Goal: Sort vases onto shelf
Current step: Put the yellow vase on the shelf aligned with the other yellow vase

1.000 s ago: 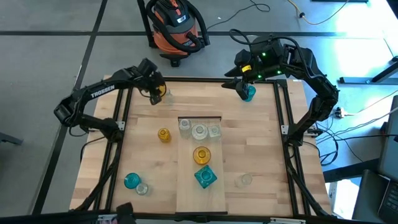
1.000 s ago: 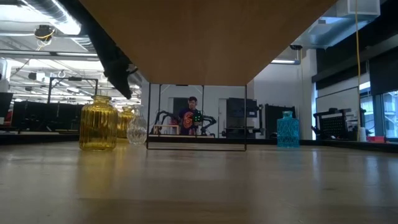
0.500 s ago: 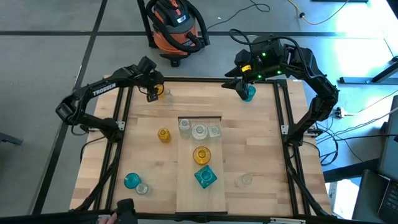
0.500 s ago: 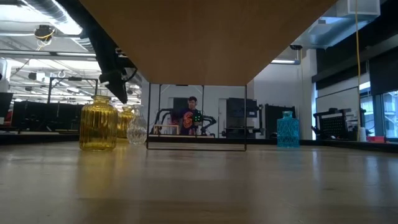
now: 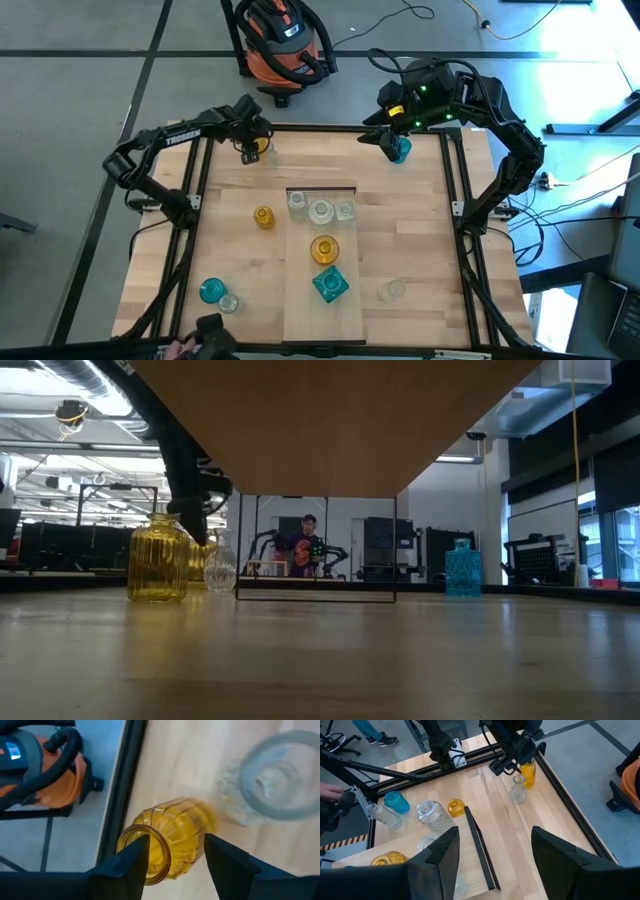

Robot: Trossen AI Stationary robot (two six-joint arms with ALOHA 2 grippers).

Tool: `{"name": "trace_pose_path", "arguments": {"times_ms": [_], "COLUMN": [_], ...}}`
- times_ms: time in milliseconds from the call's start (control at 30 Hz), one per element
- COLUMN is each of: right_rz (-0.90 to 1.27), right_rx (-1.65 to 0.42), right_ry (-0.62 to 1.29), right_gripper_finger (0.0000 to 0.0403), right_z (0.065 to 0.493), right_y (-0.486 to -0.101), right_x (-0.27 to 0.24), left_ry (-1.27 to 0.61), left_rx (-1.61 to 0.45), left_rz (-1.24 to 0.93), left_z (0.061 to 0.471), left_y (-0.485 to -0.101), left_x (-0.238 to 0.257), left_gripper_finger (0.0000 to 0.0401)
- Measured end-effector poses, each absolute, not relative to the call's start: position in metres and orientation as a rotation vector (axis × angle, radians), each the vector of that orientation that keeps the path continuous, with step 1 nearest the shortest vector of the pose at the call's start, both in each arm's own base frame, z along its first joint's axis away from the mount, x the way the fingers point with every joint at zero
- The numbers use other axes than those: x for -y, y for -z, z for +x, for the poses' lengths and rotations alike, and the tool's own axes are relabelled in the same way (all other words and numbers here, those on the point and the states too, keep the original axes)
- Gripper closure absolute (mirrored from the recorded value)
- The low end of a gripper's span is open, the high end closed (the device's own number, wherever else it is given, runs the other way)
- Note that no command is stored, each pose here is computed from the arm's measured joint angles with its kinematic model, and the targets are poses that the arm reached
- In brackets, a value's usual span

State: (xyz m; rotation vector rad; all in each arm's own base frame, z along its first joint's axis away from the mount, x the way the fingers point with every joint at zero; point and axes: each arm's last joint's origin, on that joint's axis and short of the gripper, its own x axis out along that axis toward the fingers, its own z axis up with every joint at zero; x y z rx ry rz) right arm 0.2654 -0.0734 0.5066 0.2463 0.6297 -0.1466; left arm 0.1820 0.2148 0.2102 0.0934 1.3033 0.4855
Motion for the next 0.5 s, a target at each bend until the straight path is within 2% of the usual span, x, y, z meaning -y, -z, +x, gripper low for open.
{"name": "trace_pose_path", "arguments": {"times_ms": [100, 167, 367, 500], "right_rz": [0.253, 0.254, 0.252, 0.248], "right_rx": [-0.633, -0.637, -0.646, -0.644], "right_ry": [0.149, 0.149, 0.149, 0.148], "right_gripper_finger": [0.0198, 0.0198, 0.0198, 0.0198], "right_z": [0.265, 0.265, 0.264, 0.265], "right_y": [-0.506, -0.506, -0.505, -0.505], "right_x": [0.073, 0.073, 0.073, 0.073], "left_ry": [-0.507, -0.506, -0.474, -0.497], "left_rx": [-1.307, -1.308, -1.355, -1.377], "left_rz": [0.050, 0.030, -0.010, -0.057], "left_z": [0.182, 0.182, 0.175, 0.171], "left_y": [-0.208, -0.209, -0.210, -0.213], "left_x": [-0.214, -0.212, -0.204, -0.200], "left_gripper_finger": [0.0230, 0.0252, 0.0372, 0.0376]}}
